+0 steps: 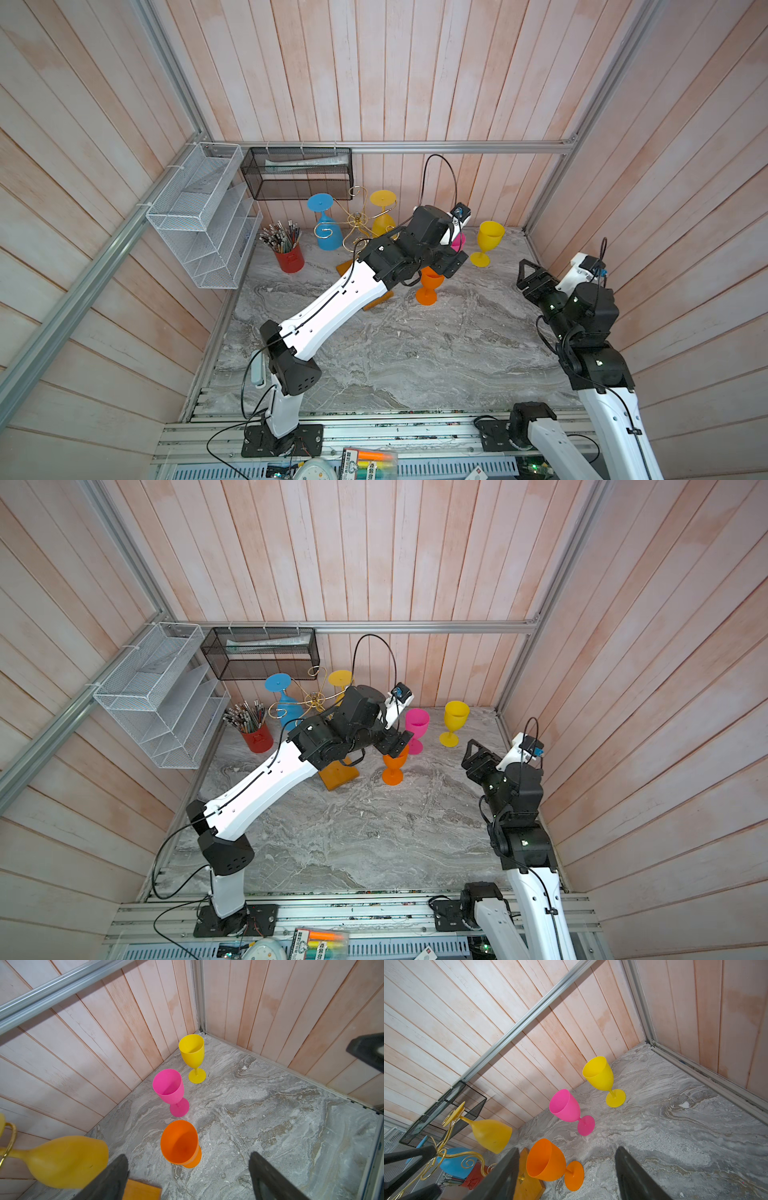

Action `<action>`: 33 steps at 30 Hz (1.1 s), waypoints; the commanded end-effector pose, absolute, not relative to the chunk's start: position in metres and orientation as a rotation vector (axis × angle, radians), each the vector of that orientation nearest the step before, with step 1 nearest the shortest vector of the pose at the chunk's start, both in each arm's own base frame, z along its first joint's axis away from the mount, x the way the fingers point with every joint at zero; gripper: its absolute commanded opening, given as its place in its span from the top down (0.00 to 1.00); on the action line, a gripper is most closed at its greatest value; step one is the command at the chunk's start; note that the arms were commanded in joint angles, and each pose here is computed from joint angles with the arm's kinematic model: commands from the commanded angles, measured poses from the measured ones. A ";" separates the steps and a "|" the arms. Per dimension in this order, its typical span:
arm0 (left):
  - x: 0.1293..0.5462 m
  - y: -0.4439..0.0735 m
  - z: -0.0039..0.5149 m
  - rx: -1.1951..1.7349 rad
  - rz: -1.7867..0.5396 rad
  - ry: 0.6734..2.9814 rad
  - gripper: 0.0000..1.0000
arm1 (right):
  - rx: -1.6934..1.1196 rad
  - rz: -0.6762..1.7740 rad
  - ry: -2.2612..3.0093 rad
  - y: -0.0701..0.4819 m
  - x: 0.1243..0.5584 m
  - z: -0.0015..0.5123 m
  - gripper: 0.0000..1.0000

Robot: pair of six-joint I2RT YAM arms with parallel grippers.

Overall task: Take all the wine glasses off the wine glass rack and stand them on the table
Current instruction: 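Raise the left gripper toward the blue glass while the right gripper moves inward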

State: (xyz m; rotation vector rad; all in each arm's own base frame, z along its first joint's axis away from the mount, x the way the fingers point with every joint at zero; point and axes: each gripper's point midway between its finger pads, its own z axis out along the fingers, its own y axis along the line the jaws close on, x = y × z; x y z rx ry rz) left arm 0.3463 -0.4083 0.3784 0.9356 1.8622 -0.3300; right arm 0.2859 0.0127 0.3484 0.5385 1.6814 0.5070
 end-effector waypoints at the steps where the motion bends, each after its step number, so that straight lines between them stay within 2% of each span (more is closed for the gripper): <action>1: 0.345 -0.396 0.395 0.869 -0.337 1.834 0.08 | 0.480 0.538 1.636 0.018 0.287 0.368 0.27; 11: 0.356 -0.332 0.418 0.696 -0.315 1.835 0.06 | 0.347 0.550 1.610 0.048 0.288 0.379 0.28; 23: 0.374 -0.251 0.432 0.462 -0.261 1.886 0.07 | 0.086 0.568 1.632 0.137 0.290 0.382 0.29; 33: 0.378 -0.196 0.434 0.255 -0.309 1.933 0.07 | -0.127 0.581 1.659 0.206 0.288 0.382 0.31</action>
